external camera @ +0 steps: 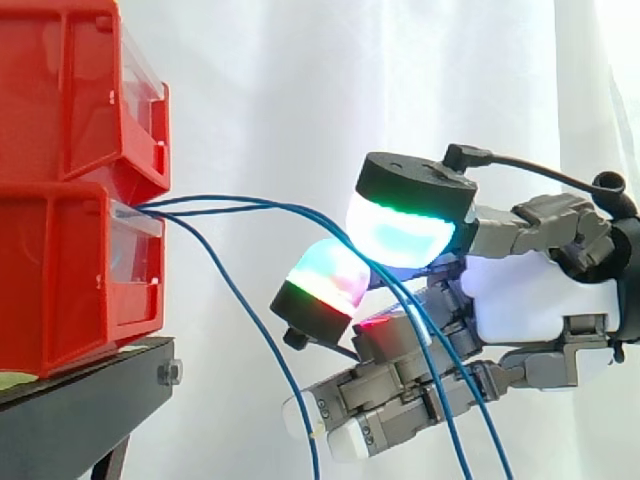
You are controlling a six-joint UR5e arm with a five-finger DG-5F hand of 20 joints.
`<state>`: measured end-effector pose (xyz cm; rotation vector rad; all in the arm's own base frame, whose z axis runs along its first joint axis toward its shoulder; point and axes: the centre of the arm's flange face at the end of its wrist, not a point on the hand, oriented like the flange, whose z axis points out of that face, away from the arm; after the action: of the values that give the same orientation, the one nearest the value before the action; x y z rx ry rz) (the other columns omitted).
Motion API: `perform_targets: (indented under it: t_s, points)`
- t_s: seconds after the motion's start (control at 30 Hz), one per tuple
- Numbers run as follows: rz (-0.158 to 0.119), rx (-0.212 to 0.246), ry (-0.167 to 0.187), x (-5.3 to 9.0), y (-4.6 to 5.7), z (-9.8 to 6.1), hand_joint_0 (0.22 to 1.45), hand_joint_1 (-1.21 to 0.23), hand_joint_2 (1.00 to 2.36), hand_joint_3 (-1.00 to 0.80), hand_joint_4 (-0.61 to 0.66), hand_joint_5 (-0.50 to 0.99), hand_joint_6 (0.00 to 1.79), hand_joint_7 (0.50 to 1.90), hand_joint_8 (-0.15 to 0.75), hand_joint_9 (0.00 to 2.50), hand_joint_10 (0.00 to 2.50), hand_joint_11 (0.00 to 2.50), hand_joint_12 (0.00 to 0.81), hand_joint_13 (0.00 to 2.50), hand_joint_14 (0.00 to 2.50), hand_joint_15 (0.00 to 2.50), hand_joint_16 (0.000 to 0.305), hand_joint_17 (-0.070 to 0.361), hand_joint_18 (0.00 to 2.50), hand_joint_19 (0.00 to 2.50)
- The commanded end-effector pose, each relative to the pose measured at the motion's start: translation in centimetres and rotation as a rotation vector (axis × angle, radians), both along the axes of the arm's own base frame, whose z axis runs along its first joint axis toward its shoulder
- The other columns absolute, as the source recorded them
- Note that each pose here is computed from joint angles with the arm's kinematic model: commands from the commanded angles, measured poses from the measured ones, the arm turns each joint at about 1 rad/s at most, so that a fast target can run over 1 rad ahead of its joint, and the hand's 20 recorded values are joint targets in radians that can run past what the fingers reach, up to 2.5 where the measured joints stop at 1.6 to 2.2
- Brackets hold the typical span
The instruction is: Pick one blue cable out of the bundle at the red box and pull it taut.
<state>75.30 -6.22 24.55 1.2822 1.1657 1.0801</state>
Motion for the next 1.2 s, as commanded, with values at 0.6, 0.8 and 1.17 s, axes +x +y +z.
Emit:
perform_targets:
  t_s: [0.6,0.8,1.17]
  points:
    - [0.001,0.0,0.0,-0.01,0.07,-0.02,0.59,-0.69,1.0,-0.5,0.1,-0.2,0.93,0.89,0.328,0.98,0.01,1.16,0.399,0.55,0.01,0.29,0.054,0.122,0.54,0.15]
    - [0.001,0.0,-0.001,0.03,0.07,0.05,0.68,-0.76,1.01,-0.37,0.04,-0.2,0.94,0.93,0.324,0.98,0.01,1.17,0.395,0.57,0.01,0.27,0.053,0.12,0.56,0.14]
    - [-0.001,0.0,0.0,-0.02,-0.05,-0.02,0.71,-0.84,1.01,-0.42,0.04,-0.21,0.95,0.94,0.306,0.97,0.0,1.17,0.384,0.59,0.01,0.28,0.053,0.119,0.59,0.13]
